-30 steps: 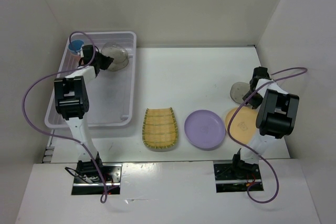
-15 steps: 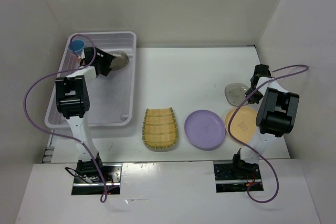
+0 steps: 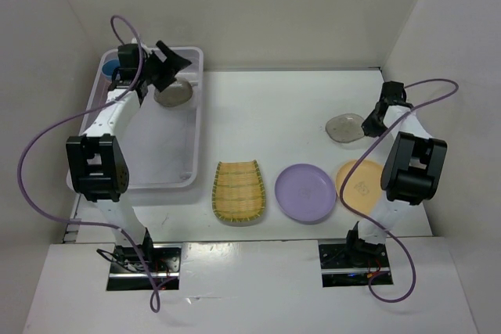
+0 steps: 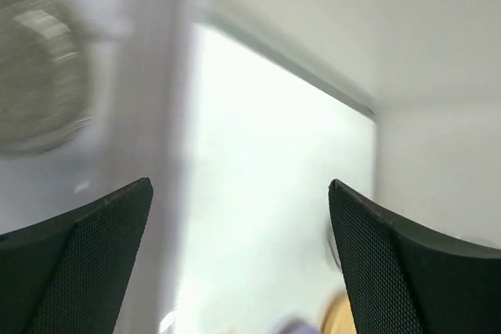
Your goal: Place the mixed dishes into the plastic bin
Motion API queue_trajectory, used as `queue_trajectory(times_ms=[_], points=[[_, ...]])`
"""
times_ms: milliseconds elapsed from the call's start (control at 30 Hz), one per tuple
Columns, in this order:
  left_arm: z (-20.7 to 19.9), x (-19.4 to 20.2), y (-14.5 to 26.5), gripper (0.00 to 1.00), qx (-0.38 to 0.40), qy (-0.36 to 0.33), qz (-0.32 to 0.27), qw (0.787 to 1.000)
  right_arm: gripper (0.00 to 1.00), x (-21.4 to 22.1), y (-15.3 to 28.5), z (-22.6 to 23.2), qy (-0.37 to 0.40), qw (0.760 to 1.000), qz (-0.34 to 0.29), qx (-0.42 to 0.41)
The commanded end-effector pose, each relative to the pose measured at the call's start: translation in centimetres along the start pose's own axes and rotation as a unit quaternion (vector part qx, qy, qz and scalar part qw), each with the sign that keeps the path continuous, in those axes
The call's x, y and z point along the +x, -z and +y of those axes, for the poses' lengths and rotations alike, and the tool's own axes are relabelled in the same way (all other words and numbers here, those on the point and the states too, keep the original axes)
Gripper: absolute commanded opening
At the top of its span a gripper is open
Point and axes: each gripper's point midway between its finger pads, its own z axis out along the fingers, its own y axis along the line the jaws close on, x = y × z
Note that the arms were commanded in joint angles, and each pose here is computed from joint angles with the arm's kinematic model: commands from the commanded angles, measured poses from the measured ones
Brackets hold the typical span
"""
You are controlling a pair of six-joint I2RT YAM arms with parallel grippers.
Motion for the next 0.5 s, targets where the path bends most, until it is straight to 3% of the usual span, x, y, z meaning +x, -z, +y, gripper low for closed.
queue_trajectory(times_ms=[0,67,200,333,467], points=[[-11.1,0.3,4.8,0.99,0.189,-0.158,0.034,0.969,0.0,-3.7,5.8,5.0,0.031,0.993,-0.058,-0.098],[-13.9,4.5,5.3,0.99,0.255,-0.187,0.121,0.941,0.0,-4.0,7.9,7.5,0.052,0.987,-0.065,-0.135],[-16.7,10.2,3.9,0.99,0.296,-0.238,0.21,0.901,0.0,-3.8,12.0,12.4,0.087,0.972,-0.086,-0.203],[-19.0,16.5,3.1,0.99,0.329,-0.25,0.257,0.874,0.0,-2.2,15.1,16.4,0.1,0.955,-0.073,-0.27],[-18.4,20.7,2.1,0.99,0.355,-0.239,0.31,0.849,0.0,-0.2,18.7,19.7,0.128,0.932,-0.073,-0.332]])
